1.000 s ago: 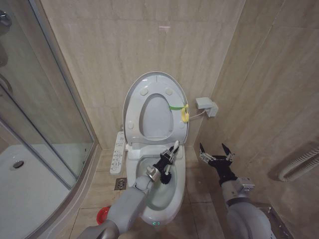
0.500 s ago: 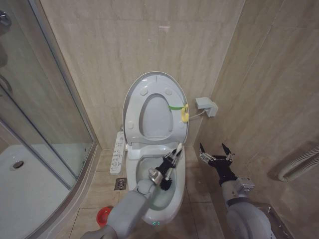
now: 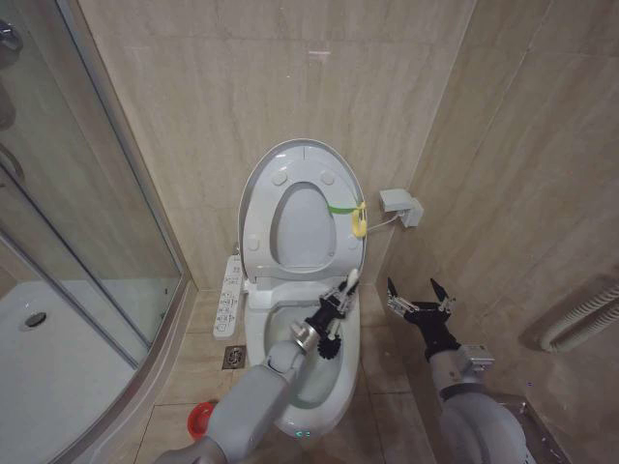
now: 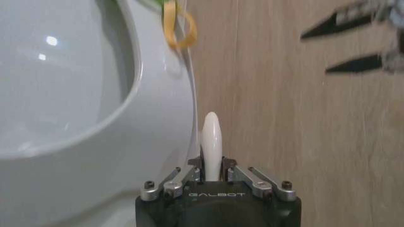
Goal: Open the toilet lid, clean the toilet bowl with a toilet brush, close the toilet lid, and flush.
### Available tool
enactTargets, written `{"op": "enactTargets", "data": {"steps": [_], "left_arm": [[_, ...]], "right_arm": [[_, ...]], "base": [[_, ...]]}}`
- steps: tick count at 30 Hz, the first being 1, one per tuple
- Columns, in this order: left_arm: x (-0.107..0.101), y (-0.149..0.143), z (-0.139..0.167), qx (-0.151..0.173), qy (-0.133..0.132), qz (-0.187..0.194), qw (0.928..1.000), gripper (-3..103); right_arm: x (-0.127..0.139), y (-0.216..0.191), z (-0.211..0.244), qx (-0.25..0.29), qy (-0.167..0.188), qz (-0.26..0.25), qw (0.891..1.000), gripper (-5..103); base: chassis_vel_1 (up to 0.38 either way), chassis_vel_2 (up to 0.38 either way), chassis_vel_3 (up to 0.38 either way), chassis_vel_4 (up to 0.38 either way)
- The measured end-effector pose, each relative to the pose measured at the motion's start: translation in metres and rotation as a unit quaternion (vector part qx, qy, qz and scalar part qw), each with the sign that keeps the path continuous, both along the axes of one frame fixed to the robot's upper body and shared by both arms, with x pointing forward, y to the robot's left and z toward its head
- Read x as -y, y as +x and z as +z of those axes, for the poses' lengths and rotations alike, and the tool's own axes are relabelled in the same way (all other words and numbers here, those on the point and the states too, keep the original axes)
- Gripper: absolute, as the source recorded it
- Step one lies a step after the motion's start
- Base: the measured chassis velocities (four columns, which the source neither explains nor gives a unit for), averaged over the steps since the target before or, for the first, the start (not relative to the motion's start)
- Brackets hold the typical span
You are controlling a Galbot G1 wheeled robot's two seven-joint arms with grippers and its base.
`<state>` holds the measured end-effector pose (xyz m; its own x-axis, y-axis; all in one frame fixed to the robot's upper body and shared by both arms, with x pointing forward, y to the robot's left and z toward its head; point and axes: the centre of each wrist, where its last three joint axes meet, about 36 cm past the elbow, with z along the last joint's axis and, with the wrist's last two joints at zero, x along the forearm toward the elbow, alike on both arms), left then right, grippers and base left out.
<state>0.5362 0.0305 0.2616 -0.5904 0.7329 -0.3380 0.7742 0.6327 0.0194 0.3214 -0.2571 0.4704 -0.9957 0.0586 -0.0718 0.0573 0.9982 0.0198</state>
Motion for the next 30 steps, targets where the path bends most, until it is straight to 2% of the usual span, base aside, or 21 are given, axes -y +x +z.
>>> {"op": "enactTargets", "data": {"steps": [3,8,12,15,18,21,23,25,30], "left_arm": [[-0.010,0.009,-0.013,-0.009,0.015,0.010,0.9998,19],[-0.026,0.021,-0.017,-0.015,0.023,0.025,0.9993,19],[-0.018,0.019,-0.003,-0.005,0.011,0.018,0.9998,19],[0.004,0.008,0.014,0.003,-0.009,-0.003,1.0000,19],[0.008,0.006,0.010,-0.001,-0.007,-0.004,1.0000,19],[0.000,0.012,-0.004,-0.010,0.005,0.004,0.9999,19],[-0.017,0.023,-0.017,-0.016,0.020,0.018,0.9995,19],[-0.026,0.030,-0.016,-0.011,0.024,0.024,0.9994,19],[-0.019,0.034,0.004,0.012,0.006,0.018,0.9998,19]], "right_arm": [[0.000,0.000,0.000,0.000,0.000,0.000,1.000,100],[0.000,0.000,0.000,0.000,0.000,0.000,1.000,100],[0.000,0.000,0.000,0.000,0.000,0.000,1.000,100],[0.000,0.000,0.000,0.000,0.000,0.000,1.000,100],[0.000,0.000,0.000,0.000,0.000,0.000,1.000,100],[0.000,0.000,0.000,0.000,0.000,0.000,1.000,100],[0.000,0.000,0.000,0.000,0.000,0.000,1.000,100],[0.000,0.000,0.000,0.000,0.000,0.000,1.000,100],[0.000,0.000,0.000,0.000,0.000,0.000,1.000,100]], "base": [[0.000,0.000,0.000,0.000],[0.000,0.000,0.000,0.000],[0.000,0.000,0.000,0.000],[0.000,0.000,0.000,0.000],[0.000,0.000,0.000,0.000],[0.000,0.000,0.000,0.000],[0.000,0.000,0.000,0.000],[0.000,0.000,0.000,0.000],[0.000,0.000,0.000,0.000]]}}
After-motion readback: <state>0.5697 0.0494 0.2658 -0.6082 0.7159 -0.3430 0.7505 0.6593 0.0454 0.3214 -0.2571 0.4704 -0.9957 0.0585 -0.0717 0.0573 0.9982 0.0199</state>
